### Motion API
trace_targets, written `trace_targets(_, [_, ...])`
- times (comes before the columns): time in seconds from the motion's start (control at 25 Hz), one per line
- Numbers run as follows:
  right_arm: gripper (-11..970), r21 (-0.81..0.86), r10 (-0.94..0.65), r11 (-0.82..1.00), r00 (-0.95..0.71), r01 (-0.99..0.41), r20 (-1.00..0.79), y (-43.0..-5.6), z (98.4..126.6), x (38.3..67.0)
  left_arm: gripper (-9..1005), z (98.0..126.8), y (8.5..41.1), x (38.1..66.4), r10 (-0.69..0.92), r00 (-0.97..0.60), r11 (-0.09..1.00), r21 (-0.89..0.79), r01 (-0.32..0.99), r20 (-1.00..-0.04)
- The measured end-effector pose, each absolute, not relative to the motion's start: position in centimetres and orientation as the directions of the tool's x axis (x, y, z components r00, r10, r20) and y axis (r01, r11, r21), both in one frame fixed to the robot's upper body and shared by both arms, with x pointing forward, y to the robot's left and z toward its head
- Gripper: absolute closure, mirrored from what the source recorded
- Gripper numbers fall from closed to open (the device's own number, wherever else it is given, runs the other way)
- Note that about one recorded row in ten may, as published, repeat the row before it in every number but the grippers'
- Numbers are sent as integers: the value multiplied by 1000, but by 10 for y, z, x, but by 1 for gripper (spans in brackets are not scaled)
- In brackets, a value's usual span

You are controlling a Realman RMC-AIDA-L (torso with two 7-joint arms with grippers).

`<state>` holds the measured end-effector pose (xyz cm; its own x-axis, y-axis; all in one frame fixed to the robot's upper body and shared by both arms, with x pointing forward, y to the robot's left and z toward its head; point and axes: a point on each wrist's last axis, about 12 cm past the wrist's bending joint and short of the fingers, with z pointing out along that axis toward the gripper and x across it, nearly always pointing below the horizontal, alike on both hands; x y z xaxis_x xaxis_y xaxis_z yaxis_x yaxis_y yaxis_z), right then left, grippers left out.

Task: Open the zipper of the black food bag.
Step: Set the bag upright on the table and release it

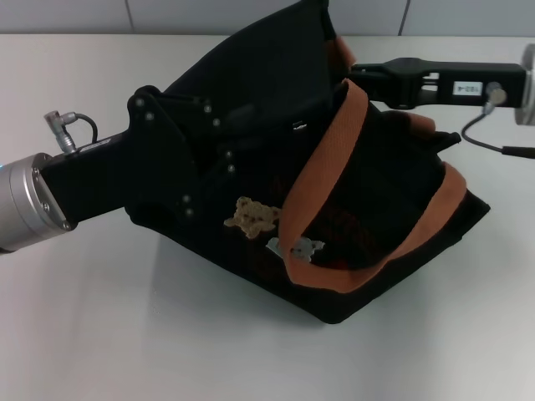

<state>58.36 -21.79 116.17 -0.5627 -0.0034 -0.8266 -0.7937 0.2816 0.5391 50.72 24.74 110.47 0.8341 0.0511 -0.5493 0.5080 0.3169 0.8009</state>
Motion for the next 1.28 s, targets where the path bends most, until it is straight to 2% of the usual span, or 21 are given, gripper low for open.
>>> trace_targets(0.52, [935, 537, 105, 281, -531, -795, -841, -257, 1137, 549, 898, 1104, 247, 507, 47, 825, 365, 779, 510, -563])
trace_targets(0.56, [947, 557, 150, 283, -537, -781, -830, -263, 1135, 548, 898, 1104, 247, 507, 47, 825, 365, 779, 510, -563])
trace_targets(0.72, [960, 604, 225, 250, -561, -757, -796, -271, 1141, 551, 898, 1105, 247, 507, 48, 833, 357, 788, 502, -552])
trace_targets(0.88, [959, 629, 223, 203, -591, -750, -776, -270, 1155, 559, 898, 1105, 247, 508, 53, 843, 351, 800, 486, -535])
trace_targets(1.0, [862, 634, 211, 189, -600, -750, -772, -267, 1159, 563, 898, 1104, 245, 506, 61, 864, 338, 825, 453, -500])
trace_targets(1.28, [681, 651, 138, 157, -636, -743, -759, -248, 1163, 571, 897, 1103, 244, 506, 59, 864, 336, 825, 455, -500])
